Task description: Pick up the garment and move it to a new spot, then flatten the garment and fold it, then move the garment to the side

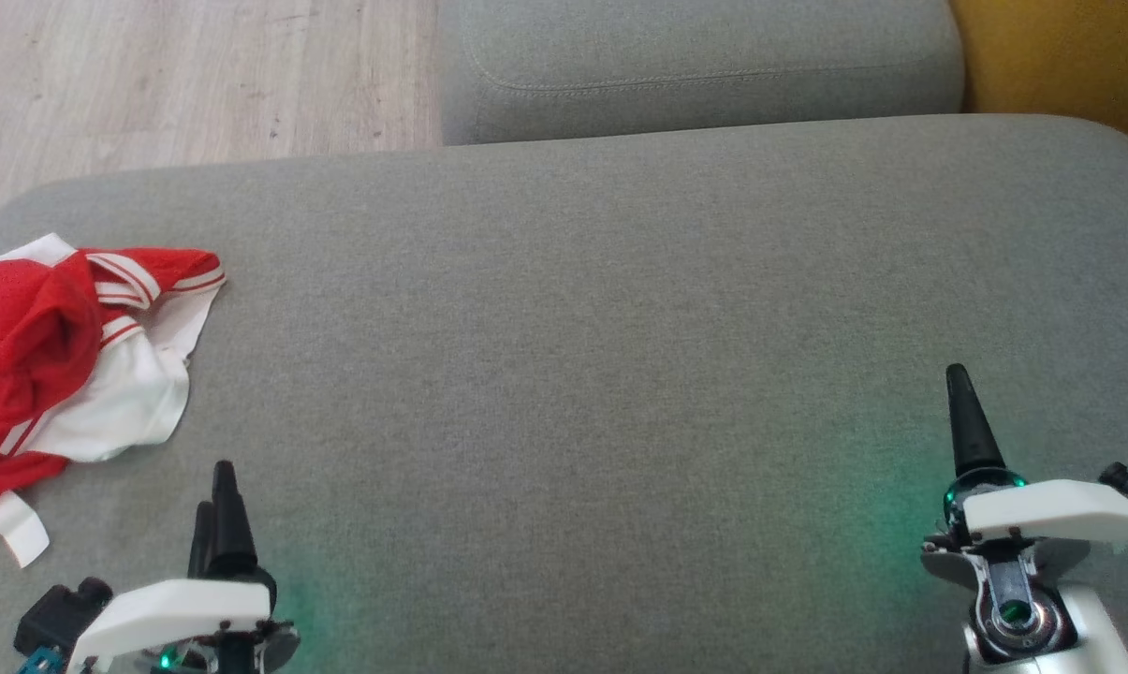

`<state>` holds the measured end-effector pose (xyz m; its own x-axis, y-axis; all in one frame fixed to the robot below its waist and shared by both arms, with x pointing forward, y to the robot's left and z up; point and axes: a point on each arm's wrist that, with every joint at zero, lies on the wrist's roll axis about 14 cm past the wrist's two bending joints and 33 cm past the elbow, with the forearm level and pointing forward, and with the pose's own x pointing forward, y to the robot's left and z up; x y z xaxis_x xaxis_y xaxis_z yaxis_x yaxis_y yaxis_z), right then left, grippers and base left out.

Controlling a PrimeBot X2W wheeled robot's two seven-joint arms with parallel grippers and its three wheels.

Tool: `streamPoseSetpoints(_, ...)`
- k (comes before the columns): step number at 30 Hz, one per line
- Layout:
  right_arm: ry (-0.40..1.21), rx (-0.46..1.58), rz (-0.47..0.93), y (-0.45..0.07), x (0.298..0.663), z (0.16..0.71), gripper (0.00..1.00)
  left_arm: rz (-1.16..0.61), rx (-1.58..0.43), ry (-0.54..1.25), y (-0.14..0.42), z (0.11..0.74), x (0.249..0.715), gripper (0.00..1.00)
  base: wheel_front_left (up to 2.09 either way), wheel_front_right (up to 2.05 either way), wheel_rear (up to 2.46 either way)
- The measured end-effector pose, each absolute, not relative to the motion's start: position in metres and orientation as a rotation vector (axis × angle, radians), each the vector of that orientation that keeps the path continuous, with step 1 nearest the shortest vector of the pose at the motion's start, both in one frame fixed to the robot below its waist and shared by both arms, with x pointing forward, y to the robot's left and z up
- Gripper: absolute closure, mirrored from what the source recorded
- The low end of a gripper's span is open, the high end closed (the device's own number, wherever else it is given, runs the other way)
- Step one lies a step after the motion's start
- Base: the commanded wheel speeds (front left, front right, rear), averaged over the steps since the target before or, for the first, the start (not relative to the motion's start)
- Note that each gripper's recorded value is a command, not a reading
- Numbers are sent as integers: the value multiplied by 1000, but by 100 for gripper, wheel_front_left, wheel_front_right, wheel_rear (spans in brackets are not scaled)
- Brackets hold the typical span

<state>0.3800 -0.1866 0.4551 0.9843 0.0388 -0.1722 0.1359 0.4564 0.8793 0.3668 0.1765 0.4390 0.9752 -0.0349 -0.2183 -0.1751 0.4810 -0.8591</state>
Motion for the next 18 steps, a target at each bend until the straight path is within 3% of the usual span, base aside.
streamPoseSetpoints(18, 191, 871, -9, -177, 384, 455, 0, 14, -819, 228, 162, 440, 369, 0, 0, 0, 0)
